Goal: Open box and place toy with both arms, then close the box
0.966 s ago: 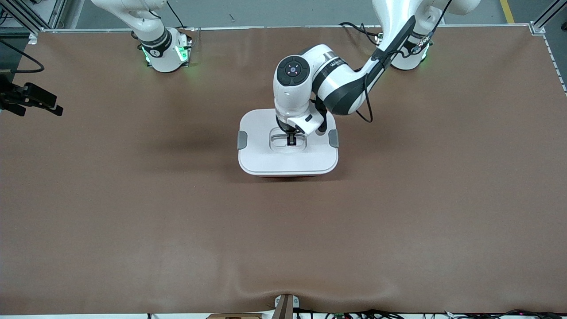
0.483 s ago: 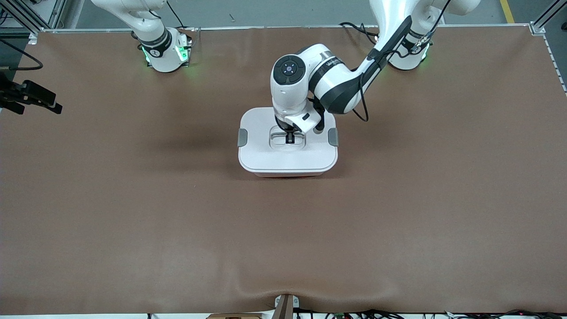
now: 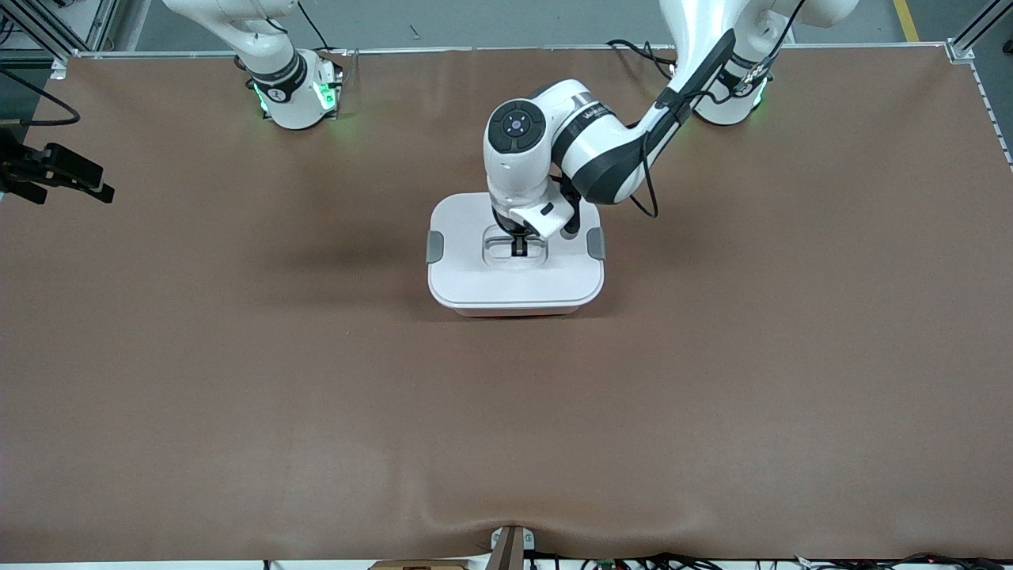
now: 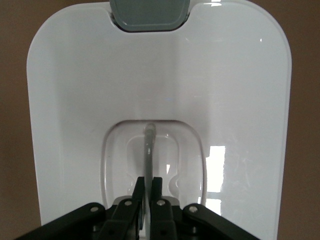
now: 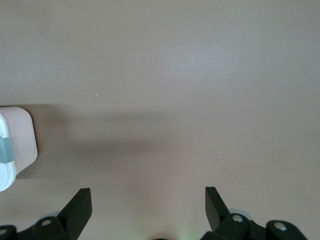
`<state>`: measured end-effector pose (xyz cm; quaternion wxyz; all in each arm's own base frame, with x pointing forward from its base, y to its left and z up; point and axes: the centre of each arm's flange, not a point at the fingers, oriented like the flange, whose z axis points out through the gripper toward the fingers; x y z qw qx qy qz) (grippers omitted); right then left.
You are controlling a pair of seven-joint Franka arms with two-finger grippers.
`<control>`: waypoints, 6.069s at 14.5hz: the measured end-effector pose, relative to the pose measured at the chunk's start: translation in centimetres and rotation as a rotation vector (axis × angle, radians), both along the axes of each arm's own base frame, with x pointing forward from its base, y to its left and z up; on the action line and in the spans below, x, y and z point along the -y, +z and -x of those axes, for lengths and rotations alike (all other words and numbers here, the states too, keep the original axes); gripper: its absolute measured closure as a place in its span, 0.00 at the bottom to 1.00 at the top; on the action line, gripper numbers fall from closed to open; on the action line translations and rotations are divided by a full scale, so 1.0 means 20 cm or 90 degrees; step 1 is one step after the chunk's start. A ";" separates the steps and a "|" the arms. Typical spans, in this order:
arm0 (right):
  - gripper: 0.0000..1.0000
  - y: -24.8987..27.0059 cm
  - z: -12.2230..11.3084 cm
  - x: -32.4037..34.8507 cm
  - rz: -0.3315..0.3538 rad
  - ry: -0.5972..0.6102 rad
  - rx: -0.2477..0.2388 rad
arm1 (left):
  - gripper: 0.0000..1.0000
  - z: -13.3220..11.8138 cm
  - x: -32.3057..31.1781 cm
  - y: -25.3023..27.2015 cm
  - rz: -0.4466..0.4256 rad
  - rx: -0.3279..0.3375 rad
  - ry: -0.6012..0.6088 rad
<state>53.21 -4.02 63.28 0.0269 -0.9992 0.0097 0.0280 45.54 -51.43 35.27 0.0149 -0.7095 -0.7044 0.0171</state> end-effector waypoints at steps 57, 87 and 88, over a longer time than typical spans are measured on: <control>0.00 0.02 -0.02 -0.06 0.022 -0.017 0.012 | 0.00 -0.82 -1.62 1.05 -0.042 0.105 -0.479; 0.00 0.01 -0.02 -0.05 0.022 -0.019 0.011 | 0.00 -0.28 -2.61 1.55 0.042 0.041 -0.934; 0.00 0.01 -0.02 -0.05 0.022 -0.019 0.011 | 0.00 -0.24 -2.61 1.55 0.043 0.041 -0.946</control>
